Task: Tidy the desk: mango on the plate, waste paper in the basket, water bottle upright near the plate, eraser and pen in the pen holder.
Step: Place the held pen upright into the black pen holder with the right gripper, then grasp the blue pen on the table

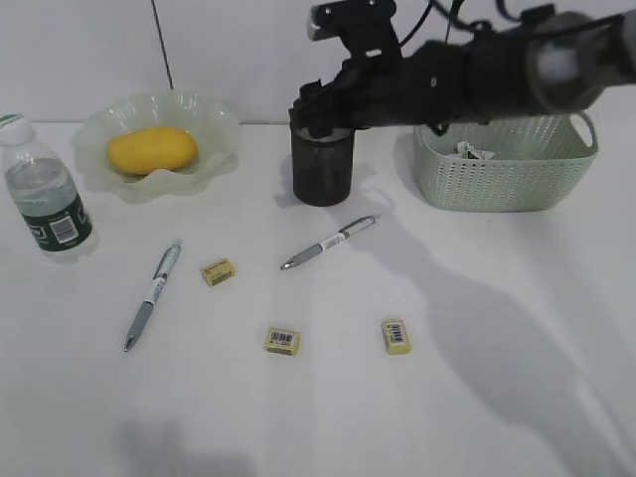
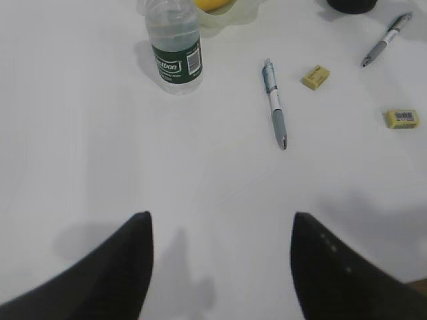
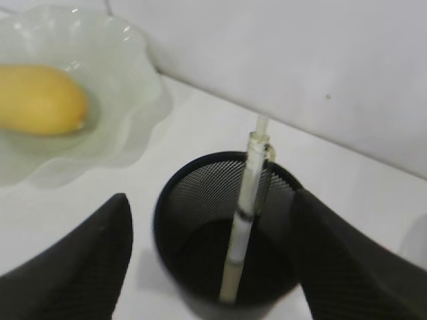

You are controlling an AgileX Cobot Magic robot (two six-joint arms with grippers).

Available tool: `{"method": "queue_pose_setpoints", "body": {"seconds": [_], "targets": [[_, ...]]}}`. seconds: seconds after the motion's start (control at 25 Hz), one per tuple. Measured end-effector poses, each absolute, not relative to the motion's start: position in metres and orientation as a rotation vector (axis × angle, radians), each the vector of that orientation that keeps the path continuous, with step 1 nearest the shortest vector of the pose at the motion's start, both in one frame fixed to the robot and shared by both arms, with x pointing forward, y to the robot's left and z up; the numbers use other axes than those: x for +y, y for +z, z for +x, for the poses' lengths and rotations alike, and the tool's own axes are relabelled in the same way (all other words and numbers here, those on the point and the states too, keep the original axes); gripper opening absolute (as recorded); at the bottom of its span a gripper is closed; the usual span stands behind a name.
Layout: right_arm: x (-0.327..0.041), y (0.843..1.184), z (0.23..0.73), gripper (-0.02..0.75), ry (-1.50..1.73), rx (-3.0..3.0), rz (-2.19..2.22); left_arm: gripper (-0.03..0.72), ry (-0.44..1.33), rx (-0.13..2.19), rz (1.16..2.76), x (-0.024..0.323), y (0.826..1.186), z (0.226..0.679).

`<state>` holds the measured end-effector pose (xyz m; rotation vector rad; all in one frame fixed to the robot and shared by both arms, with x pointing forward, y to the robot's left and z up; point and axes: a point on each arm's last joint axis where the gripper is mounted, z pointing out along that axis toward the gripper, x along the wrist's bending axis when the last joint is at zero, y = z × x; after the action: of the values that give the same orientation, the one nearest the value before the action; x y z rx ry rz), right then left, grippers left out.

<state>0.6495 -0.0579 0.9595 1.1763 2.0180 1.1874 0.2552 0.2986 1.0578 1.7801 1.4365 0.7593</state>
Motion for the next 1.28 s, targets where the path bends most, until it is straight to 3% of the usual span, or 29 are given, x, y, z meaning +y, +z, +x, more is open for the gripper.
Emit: {"method": "queue_pose_setpoints", "body": {"seconds": [0.24, 0.76, 1.0, 1.28], "targets": [[-0.066, 1.001, 0.620, 0.574, 1.057, 2.253, 1.212, 0.490, 0.759, 1.436, 1.780, 0.299, 1.058, 0.255], [-0.115, 1.050, 0.538, 0.566, 0.312, 2.747, 1.353, 0.490, 0.760, 1.437, 1.780, 0.299, 1.058, 0.255], [-0.136, 1.095, 0.506, 0.543, 0.404, 2.684, 1.333, 0.490, 0.760, 1.437, 1.780, 0.299, 1.058, 0.255], [-0.173, 1.100, 0.444, 0.543, 0.426, 2.670, 1.329, 0.490, 0.758, 1.444, 1.790, 0.298, 1.065, 0.261]]}}
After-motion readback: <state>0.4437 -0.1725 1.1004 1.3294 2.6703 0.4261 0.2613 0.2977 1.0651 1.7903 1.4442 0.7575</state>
